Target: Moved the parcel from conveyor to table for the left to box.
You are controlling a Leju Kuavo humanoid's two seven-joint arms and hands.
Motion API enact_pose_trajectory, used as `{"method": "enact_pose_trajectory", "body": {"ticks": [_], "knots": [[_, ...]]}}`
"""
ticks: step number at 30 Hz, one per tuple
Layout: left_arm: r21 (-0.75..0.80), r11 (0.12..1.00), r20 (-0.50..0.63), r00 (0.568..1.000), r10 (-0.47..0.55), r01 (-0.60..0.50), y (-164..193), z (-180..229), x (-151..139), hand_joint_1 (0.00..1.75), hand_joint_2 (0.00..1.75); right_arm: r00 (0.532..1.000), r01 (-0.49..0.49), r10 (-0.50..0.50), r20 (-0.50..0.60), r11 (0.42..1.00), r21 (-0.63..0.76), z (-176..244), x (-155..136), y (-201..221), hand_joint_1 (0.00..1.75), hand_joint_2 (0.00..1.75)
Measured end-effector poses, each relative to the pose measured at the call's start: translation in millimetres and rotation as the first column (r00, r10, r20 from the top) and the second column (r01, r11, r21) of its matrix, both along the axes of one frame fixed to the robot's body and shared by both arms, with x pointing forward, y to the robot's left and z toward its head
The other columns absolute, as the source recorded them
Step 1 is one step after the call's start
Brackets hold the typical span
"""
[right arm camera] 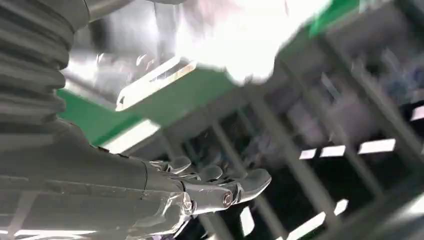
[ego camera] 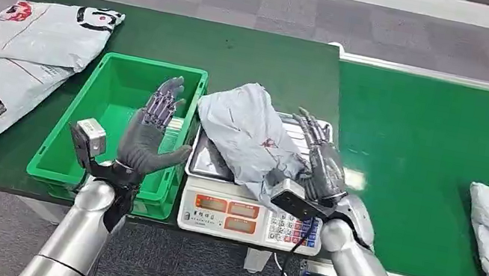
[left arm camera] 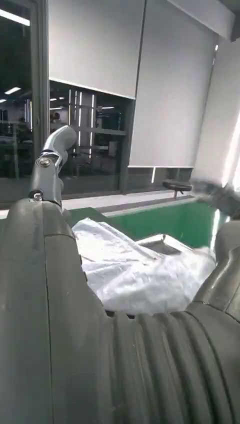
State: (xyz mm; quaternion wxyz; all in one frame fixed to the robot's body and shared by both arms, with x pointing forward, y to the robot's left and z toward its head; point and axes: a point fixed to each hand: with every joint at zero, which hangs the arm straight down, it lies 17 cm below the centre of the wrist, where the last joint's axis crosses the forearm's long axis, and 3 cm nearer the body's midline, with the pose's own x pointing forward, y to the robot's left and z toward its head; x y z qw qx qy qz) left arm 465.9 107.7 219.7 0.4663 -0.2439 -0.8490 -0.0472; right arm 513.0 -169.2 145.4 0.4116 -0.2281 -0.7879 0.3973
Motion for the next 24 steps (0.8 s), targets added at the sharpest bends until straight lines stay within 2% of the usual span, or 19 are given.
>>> {"method": "enact_pose_trajectory", "body": {"ticks": [6,11,19,24], "knots": [[0.001,1.000,0.000,1.000,0.000,0.000,0.1,0.0,0.0,0.00,1.75,0.996,0.044,-0.048,0.077,0.998,0.048,27.8,-4.2,-20.8,0.00,1.75],[0.004,1.000,-0.001,1.000,0.005,-0.005,0.3,-0.7,0.5,0.00,1.75,0.980,0.067,-0.094,0.175,0.986,0.151,61.0,-17.1,-38.4,0.00,1.75],[0.024,1.000,-0.011,1.000,0.013,-0.013,-0.3,-4.3,6.4,0.00,1.75,0.934,0.016,-0.115,0.338,0.959,0.283,120.4,-49.4,-54.6,0.00,1.75],[0.114,0.992,-0.040,0.998,0.054,-0.049,-3.4,-21.8,19.9,0.00,1.75,0.890,-0.018,-0.126,0.438,0.951,0.309,145.4,-75.2,-58.8,0.00,1.75]]}}
